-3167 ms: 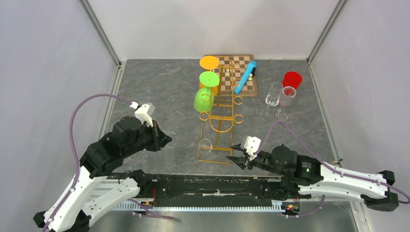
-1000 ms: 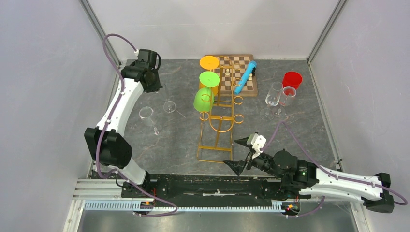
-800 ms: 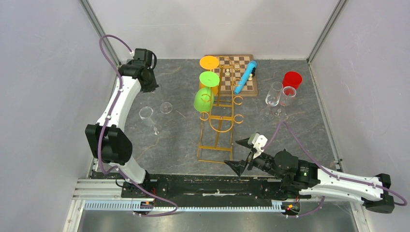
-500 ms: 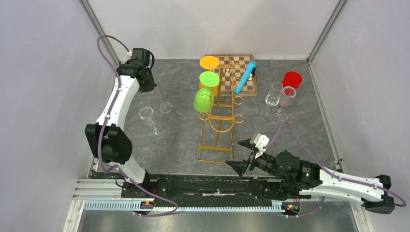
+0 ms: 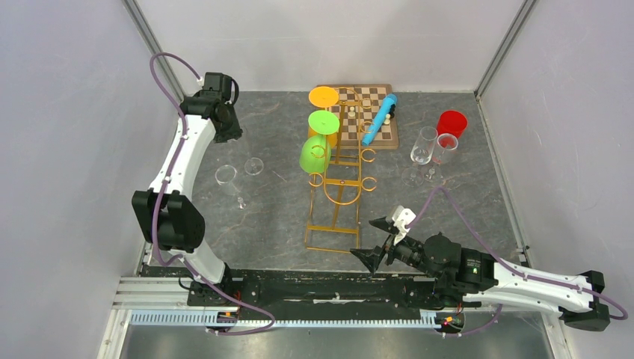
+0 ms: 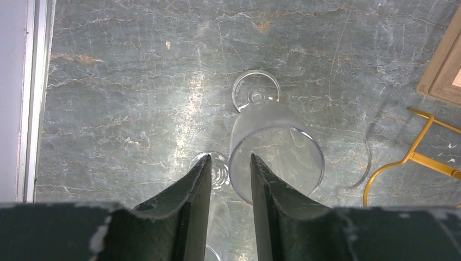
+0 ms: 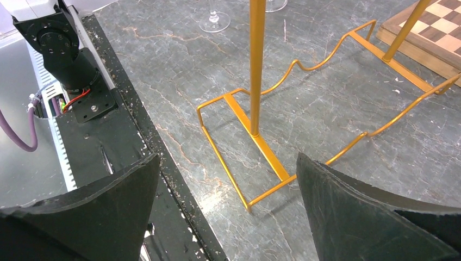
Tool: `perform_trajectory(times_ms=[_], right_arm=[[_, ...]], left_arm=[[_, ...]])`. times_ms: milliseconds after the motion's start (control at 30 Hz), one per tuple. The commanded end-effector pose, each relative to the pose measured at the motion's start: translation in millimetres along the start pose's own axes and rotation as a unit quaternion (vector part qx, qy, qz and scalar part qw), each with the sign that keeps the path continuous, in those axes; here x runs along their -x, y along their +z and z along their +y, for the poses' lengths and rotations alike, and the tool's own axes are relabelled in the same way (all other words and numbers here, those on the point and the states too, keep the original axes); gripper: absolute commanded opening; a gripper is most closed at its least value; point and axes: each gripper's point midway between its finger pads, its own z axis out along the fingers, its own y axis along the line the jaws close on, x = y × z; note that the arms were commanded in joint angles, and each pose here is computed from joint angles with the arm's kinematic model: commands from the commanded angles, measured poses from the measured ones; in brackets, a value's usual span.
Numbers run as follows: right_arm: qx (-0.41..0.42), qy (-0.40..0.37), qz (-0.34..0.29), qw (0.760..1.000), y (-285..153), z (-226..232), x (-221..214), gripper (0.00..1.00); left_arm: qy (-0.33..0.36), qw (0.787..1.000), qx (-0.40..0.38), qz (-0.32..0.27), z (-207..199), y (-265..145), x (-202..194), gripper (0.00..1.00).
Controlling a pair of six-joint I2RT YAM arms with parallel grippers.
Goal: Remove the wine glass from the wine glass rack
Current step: Place the wine glass at the center of the board, then pick up the wine glass from the wine rack.
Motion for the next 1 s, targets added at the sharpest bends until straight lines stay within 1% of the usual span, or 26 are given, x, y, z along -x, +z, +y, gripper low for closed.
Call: perform_trajectory(times_ms=[0, 133, 333, 400, 600, 800, 967], right_arm=[[-0.011, 0.015, -0.016, 1.000, 0, -3, 5, 0.98], [-0.016, 0.018, -0.017, 1.000, 1, -4, 6, 0.98], [-0.020, 0.023, -0.014, 0.999, 2, -5, 4, 0.98], [-0.020, 0.023, -0.013, 0.999, 3, -4, 4, 0.98], [-0.021, 0.027, -0.012, 0.999, 3, -4, 5, 0.98], [-0.025, 0.029, -0.012, 0.999, 2, -5, 9, 0.98], [-0.027, 0.031, -0.014, 0.999, 1, -5, 12, 0.98]], left_arm=[[0.006, 1.000, -0.013, -0.028, 0, -16, 17, 0.40], [0.004, 0.999, -0.024, -0.039, -2, -28, 24, 0.45], [-0.005, 0.997, -0.051, -0.061, -8, -51, 34, 0.49], [-0.006, 0.996, -0.066, -0.065, -11, -58, 35, 0.52], [-0.007, 0.989, -0.129, -0.070, -29, -81, 31, 0.53], [0.014, 0.972, -0.217, -0.094, -61, -118, 24, 0.53], [0.022, 0.948, -0.300, -0.105, -89, -153, 15, 0.53]])
